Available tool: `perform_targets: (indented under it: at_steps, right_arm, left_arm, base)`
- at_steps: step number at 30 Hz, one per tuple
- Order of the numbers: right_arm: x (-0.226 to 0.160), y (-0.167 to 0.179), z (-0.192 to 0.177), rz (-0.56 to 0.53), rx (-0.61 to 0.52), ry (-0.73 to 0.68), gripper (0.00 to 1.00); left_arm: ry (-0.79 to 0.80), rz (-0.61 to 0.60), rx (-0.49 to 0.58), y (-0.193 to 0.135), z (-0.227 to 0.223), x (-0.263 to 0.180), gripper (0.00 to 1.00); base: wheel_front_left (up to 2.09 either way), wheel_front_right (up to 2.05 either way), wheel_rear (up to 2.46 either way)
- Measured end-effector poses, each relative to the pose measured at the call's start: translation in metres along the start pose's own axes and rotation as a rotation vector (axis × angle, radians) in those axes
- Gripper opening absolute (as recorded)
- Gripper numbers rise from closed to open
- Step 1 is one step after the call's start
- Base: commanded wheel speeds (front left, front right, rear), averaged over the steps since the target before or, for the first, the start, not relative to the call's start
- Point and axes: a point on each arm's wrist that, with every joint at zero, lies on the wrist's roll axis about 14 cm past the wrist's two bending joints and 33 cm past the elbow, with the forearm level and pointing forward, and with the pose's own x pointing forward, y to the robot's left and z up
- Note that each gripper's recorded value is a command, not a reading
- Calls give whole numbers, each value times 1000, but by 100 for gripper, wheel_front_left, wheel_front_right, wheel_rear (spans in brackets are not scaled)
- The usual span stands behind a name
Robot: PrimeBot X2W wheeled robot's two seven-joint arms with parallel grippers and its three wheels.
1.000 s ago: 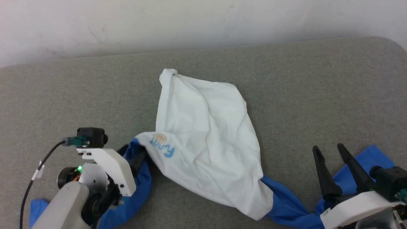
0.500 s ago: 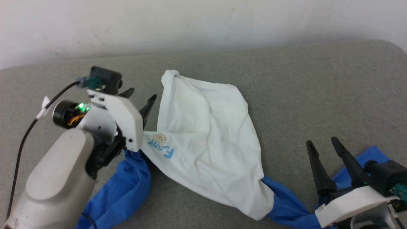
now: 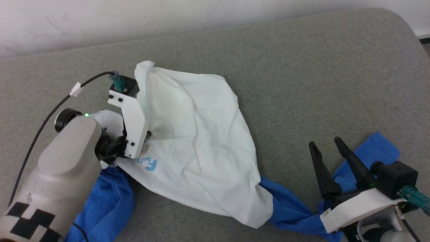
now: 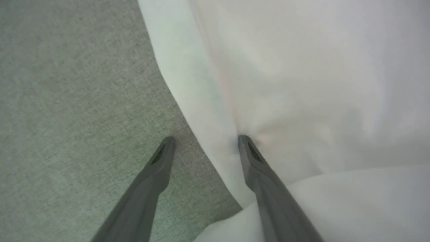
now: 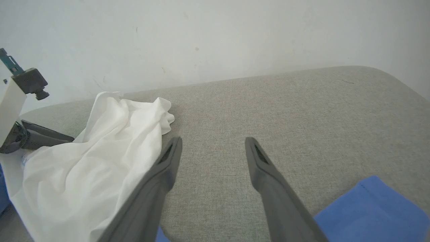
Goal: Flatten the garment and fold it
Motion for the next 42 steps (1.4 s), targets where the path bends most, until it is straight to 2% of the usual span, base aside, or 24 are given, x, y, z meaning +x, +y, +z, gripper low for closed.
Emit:
perform_targets:
  at_steps: [1, 2, 4, 7, 11, 15, 18, 22, 27, 28, 29, 30, 36, 42]
  right_arm:
    - [-1, -2, -1, -7, 1, 3, 100]
    - [-1, -4, -2, -12, 0, 3, 100]
    - [-1, -7, -2, -22, -1, 5, 100]
    - [-1, -9, -3, -27, -1, 5, 100]
    - [1, -8, -5, -25, 0, 11, 100]
    - [6, -5, -10, -15, 2, 26, 100]
    - [12, -3, -12, -6, 1, 31, 100]
    - [19, -5, -18, -8, 1, 49, 100]
    - [26, -4, -28, -3, 8, 71, 100]
    - [27, -4, -28, -3, 10, 70, 100]
    - [28, -4, -28, -2, 11, 69, 100]
    - [28, -3, -29, 1, 11, 69, 100]
    - [23, -2, -20, 2, 8, 39, 100]
    - [9, 1, -9, 5, 0, 18, 100]
  left_arm:
    - [35, -6, 5, -1, -1, 2, 85]
    - [69, -15, 12, -2, -1, 3, 60]
    - [115, -33, 32, -7, 0, 5, 0]
    - [84, -60, 51, -15, 10, 6, 0]
    - [-118, -61, 52, -11, 56, -2, 0]
    - [-428, 33, 66, 17, 136, -29, 0]
    - [-591, 122, 43, 37, 171, -40, 0]
    - [-663, 204, 17, 56, 179, -29, 0]
    - [-620, 209, -45, 62, 156, 7, 0]
    - [-614, 207, -56, 62, 151, 12, 9]
    - [-608, 201, -72, 63, 145, 16, 35]
    - [-611, 192, -100, 63, 140, 18, 98]
    - [-752, 164, -193, 54, 132, 3, 100]
    - [-822, 168, -214, 49, 104, -31, 100]
  base:
    - [0, 0, 0]
    - [0, 0, 0]
    - [0, 0, 0]
    - [0, 0, 0]
    - [0, 0, 0]
    - [0, 0, 0]
    - [0, 0, 0]
    - [0, 0, 0]
    - [0, 0, 0]
    - [0, 0, 0]
    - [0, 0, 0]
    - [0, 0, 0]
    - [0, 0, 0]
    - [0, 0, 0]
